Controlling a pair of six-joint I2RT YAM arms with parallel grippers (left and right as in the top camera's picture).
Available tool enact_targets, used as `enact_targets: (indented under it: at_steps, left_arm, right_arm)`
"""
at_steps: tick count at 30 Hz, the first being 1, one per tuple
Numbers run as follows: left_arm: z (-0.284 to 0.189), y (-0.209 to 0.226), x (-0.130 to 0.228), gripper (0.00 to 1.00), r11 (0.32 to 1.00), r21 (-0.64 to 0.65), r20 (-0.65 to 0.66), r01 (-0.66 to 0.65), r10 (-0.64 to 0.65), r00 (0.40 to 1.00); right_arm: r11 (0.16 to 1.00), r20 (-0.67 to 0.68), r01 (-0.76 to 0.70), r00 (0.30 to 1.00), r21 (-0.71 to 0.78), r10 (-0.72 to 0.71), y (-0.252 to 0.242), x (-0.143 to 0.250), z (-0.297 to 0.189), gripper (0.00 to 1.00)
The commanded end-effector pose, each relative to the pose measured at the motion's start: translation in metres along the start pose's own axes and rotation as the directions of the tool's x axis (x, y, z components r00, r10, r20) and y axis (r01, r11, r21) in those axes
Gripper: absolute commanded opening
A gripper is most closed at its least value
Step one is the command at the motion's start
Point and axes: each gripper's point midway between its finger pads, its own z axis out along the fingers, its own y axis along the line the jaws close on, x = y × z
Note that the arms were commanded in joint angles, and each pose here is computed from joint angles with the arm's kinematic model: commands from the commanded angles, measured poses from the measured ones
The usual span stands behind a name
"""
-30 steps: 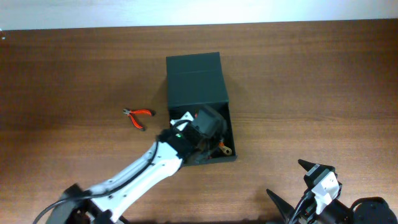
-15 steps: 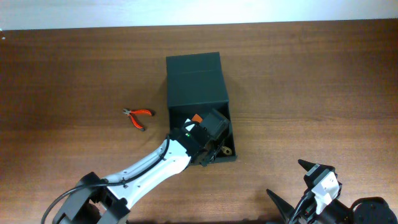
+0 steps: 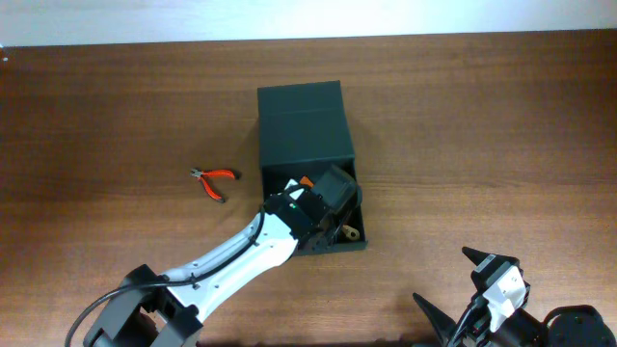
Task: Pack container
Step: 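Carry the screwdriver with the left gripper and release into the box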
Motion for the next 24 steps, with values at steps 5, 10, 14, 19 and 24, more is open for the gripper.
enact_targets:
  at_steps: [5,10,14,19,24]
  left_arm:
    - [-0.028,-0.026,-0.012,0.60,0.995,0.102,0.080,-0.003,-0.005,0.997]
    - [-0.048,-0.033,-0.025,0.61,0.988,0.153,0.134,0.003,-0.024,0.991]
    - [-0.087,-0.029,-0.056,0.68,0.980,0.195,0.238,0.032,-0.079,0.968]
    - [-0.143,0.001,-0.114,0.99,0.991,0.128,0.400,0.040,-0.089,0.912]
    - [-0.184,0.025,-0.174,0.99,0.995,-0.093,0.465,-0.027,0.067,0.883]
  right_arm:
    - [1.000,0.007,-0.009,1.000,0.009,0.009,-0.002,-0.001,-0.001,0.99]
    - [1.000,0.007,-0.009,1.000,0.009,0.009,-0.002,-0.001,-0.001,0.99]
    - [1.000,0.007,-0.009,1.000,0.010,0.009,-0.002,-0.001,-0.001,0.99]
    - [1.000,0.007,-0.009,1.000,0.009,0.009,-0.002,-0.001,-0.001,0.99]
    - [1.000,0.007,-0.009,1.000,0.009,0.009,-0.002,-0.001,-0.001,0.99]
